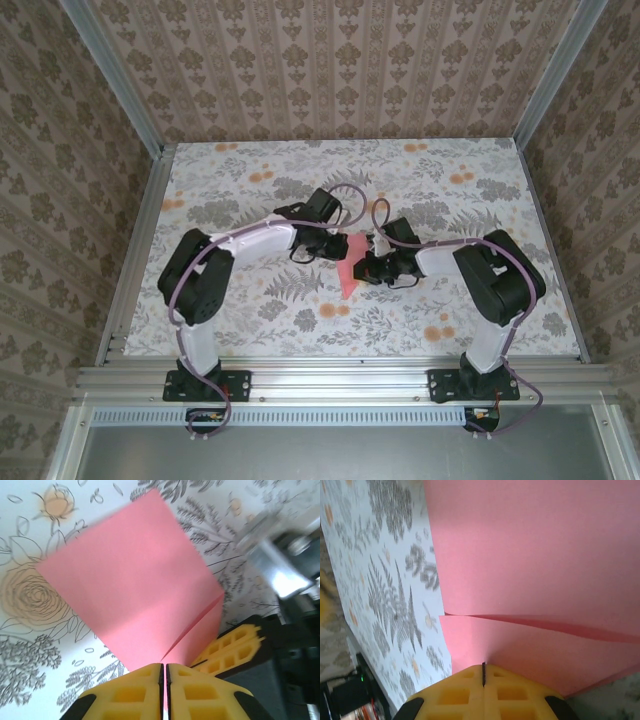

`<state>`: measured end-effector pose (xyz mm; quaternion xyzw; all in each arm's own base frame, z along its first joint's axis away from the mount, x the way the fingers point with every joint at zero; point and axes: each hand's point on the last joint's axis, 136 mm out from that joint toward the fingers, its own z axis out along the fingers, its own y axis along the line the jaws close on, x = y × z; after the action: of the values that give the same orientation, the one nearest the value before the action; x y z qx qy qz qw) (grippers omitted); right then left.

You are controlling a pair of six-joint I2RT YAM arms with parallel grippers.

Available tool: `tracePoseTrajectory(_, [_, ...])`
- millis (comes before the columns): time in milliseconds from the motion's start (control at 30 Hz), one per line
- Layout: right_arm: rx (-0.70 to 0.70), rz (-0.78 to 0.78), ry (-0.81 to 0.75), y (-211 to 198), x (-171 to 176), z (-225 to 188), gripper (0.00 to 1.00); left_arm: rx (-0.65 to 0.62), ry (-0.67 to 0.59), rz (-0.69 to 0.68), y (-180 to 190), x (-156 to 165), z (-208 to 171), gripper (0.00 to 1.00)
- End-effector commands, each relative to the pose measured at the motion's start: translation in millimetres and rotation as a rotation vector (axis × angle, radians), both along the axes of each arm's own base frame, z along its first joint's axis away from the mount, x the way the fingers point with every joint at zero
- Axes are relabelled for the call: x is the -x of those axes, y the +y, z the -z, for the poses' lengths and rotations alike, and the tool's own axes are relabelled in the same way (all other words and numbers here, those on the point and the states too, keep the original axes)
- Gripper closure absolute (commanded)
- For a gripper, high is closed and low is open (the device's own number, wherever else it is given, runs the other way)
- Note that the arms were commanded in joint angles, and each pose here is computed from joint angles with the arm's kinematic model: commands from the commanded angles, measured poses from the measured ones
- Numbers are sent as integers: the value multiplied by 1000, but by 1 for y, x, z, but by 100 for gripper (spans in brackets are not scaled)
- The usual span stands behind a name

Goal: Fold a paper plane with a square sheet of paper (pick it up from the middle)
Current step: Third fold the triangle at the center of the table.

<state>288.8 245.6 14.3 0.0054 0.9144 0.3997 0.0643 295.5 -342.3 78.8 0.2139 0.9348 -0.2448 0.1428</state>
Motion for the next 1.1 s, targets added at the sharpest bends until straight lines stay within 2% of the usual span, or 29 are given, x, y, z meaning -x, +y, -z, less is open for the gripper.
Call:
tracePoseTrajectory(0, [-7, -101, 47, -1, 32, -1, 95, 45, 19, -37, 2, 6, -10, 87])
tracePoseTrajectory(167, [-20, -94, -5, 2, 22, -19, 92, 55, 81, 8, -6, 24, 1, 87])
tracePoseTrajectory(367, [-61, 9, -56, 4, 4, -42, 86, 37, 121, 38, -7, 34, 16, 85])
tracePoseTrajectory(667, [-38, 74, -23, -6, 13, -30, 88, 44, 143, 71, -6, 44, 19, 71])
tracePoseTrajectory(800, [-46, 76, -18, -5, 15, -28, 88, 40, 169, 90, -8, 47, 24, 70])
tracePoseTrajectory(1000, [-46, 77, -19, -4, 14, -28, 88, 57, 180, 132, -12, 51, 23, 76])
tracePoseTrajectory(1067, [-46, 79, -19, -4, 13, -28, 88, 41, 182, 138, -11, 51, 25, 82])
